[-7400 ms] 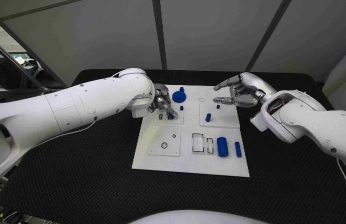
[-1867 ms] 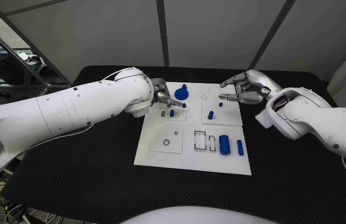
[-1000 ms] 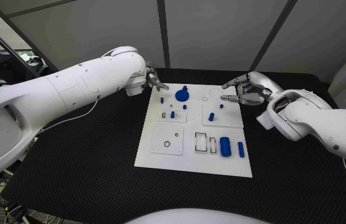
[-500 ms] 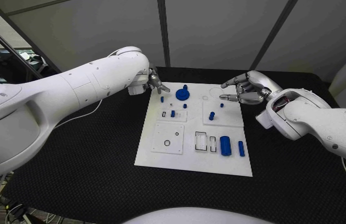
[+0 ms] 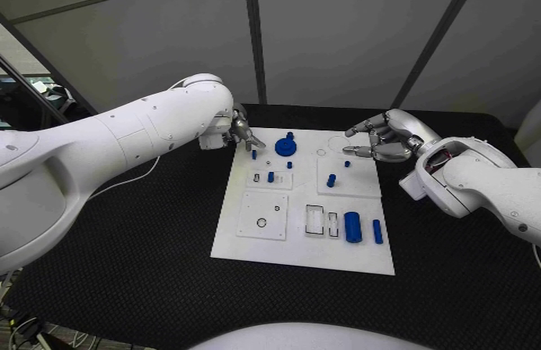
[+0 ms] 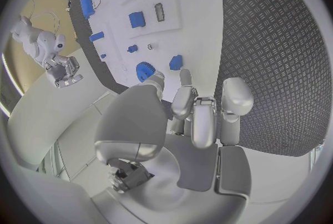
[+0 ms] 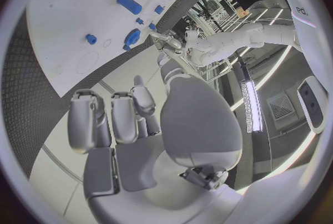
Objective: Assemble the parts on the task board
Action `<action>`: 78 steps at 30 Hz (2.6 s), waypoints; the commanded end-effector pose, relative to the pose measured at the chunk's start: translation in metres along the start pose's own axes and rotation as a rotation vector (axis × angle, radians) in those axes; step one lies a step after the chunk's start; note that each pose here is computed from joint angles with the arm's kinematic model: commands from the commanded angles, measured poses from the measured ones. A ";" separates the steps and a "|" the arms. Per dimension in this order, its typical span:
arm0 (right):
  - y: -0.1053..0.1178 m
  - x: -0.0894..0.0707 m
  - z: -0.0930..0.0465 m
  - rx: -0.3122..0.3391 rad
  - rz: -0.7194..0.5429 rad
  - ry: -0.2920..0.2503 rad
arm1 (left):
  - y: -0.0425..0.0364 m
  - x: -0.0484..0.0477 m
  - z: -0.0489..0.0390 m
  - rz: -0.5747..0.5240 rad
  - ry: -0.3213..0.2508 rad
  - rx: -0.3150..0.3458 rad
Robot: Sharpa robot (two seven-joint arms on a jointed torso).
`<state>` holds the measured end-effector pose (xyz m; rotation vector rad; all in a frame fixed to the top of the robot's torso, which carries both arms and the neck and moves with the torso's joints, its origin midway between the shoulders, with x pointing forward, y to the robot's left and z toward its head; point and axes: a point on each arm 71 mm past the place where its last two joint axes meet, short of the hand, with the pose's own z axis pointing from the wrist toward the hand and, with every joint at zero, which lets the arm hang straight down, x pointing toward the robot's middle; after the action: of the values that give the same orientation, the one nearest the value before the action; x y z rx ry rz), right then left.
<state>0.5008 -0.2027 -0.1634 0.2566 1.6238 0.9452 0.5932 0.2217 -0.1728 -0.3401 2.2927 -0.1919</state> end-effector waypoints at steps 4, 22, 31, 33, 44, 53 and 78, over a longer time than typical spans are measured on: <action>0.002 0.000 0.001 -0.010 0.002 0.004 | 0.0006 0.0021 0.0009 0.031 0.025 0.000; 0.002 0.000 0.001 -0.011 0.002 0.006 | -0.0013 0.0074 0.0020 0.054 0.050 0.003; 0.002 0.000 0.001 -0.008 0.001 0.006 | -0.0019 0.0057 0.0026 0.038 0.027 0.018; 0.002 0.000 0.002 -0.008 0.001 0.006 | -0.0022 0.0054 0.0028 0.035 0.023 0.023; 0.002 0.001 0.002 -0.008 0.000 0.010 | -0.0046 0.0062 0.0026 0.006 0.033 0.059; 0.001 0.000 0.002 -0.005 0.000 0.013 | 0.0032 0.0080 -0.0047 -0.034 0.056 0.083; -0.002 0.000 0.002 0.000 -0.003 0.015 | 0.0123 0.0405 -0.0423 -0.048 -0.036 0.143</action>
<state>0.5036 -0.2041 -0.1655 0.2565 1.6362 0.9379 0.5319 0.2211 -0.1784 -0.3018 2.2751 -0.3979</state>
